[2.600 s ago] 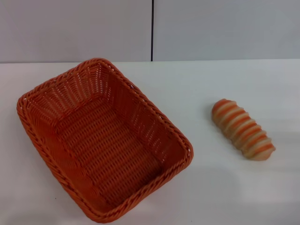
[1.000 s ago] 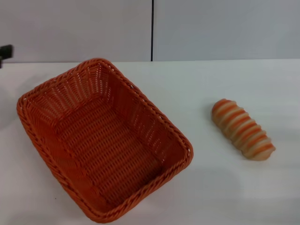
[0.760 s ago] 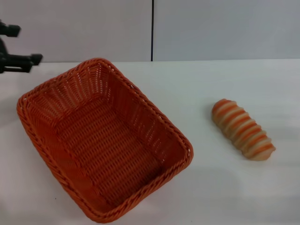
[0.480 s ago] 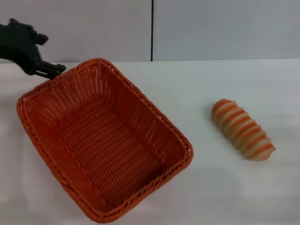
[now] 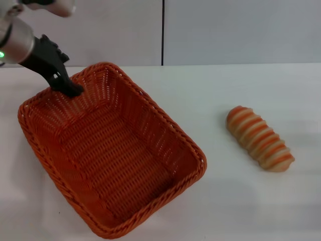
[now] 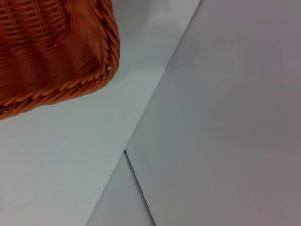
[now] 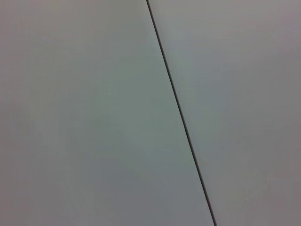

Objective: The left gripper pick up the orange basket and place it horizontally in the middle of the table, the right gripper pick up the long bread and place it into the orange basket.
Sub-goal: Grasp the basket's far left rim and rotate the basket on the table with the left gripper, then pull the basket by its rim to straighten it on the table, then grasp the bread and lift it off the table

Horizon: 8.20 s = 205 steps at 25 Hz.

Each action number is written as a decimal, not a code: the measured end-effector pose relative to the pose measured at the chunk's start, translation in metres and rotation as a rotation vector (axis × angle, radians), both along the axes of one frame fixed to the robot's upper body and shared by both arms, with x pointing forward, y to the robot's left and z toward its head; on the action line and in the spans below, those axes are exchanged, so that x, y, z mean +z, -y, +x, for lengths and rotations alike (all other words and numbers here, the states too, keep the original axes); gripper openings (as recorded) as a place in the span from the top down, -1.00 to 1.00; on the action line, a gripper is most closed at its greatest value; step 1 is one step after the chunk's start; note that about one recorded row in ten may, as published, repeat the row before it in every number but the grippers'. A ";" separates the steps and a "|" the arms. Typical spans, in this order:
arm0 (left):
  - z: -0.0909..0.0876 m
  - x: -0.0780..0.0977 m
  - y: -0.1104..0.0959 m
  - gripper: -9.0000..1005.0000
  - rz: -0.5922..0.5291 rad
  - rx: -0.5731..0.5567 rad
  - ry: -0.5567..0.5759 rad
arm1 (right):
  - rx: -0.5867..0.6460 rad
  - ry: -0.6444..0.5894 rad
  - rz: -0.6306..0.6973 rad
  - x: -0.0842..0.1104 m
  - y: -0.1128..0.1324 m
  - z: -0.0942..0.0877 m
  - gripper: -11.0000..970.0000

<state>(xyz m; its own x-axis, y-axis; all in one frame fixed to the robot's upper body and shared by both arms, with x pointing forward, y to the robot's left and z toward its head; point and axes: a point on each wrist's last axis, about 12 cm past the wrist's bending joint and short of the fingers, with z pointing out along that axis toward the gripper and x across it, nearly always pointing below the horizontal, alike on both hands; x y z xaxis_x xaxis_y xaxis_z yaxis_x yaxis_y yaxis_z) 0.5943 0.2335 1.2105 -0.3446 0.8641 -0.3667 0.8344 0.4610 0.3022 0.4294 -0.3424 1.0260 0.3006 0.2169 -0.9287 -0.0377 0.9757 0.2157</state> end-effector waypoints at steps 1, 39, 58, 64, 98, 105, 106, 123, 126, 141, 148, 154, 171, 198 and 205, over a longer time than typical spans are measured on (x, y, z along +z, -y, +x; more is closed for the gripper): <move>0.002 -0.003 0.002 -0.60 0.008 0.002 -0.007 | 0.002 -0.005 0.000 0.000 0.000 0.001 0.06; 0.037 -0.047 0.031 -0.43 0.181 -0.015 -0.150 | 0.006 -0.066 -0.011 -0.005 0.002 0.008 0.00; 0.036 -0.045 0.033 0.02 0.198 -0.054 -0.131 | 0.009 -0.080 -0.013 -0.006 0.002 0.014 -0.03; 0.036 -0.042 0.033 0.29 0.178 -0.035 -0.111 | 0.017 -0.071 -0.013 -0.004 0.000 0.018 -0.04; 0.002 -0.013 -0.031 0.70 -0.224 0.795 -0.226 | 0.177 -0.040 -0.110 0.047 0.037 0.093 -0.09; -0.024 -0.030 -0.037 0.72 -0.211 0.794 -0.278 | 0.227 -0.037 -0.117 0.047 0.027 0.096 -0.10; -0.024 -0.030 -0.037 0.73 -0.211 0.794 -0.278 | 0.228 -0.037 -0.115 0.047 0.026 0.096 -0.10; -0.051 -0.049 -0.033 0.73 -0.292 0.744 -0.376 | 0.238 -0.033 -0.091 0.041 0.009 0.093 -0.13; -0.051 -0.050 -0.034 0.73 -0.292 0.749 -0.373 | 0.239 -0.034 -0.091 0.041 0.008 0.095 -0.13; -0.037 -0.049 -0.043 0.25 -0.320 0.798 -0.433 | 0.243 -0.028 -0.093 0.043 0.005 0.098 -0.15; -0.035 -0.041 -0.052 -0.05 -0.369 0.781 -0.454 | 0.248 -0.029 -0.075 0.041 0.003 0.096 -0.16; -0.038 -0.012 -0.075 -0.55 -0.597 0.702 -0.432 | 0.295 -0.049 -0.032 0.043 0.010 0.090 -0.17; -0.071 -0.026 -0.155 -0.62 -0.990 0.451 -0.043 | 0.695 -0.774 -0.096 0.134 0.035 0.105 -0.20; -0.121 -0.074 -0.184 -0.62 -1.067 0.349 0.393 | 0.815 -1.627 -0.133 0.118 -0.039 0.133 -0.37; -0.125 -0.076 -0.183 -0.62 -1.069 0.343 0.389 | 0.845 -1.637 -0.116 0.098 -0.048 0.138 -0.39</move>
<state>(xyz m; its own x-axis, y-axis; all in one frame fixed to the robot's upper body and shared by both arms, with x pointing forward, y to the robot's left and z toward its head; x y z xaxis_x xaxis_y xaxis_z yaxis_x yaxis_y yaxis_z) 0.4695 0.4166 1.1342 -0.2039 -0.0590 -0.9772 0.5556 0.8149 -0.1651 0.5677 -0.2940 1.1244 -0.9498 -0.2666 -0.1640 -0.3129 0.8210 0.4775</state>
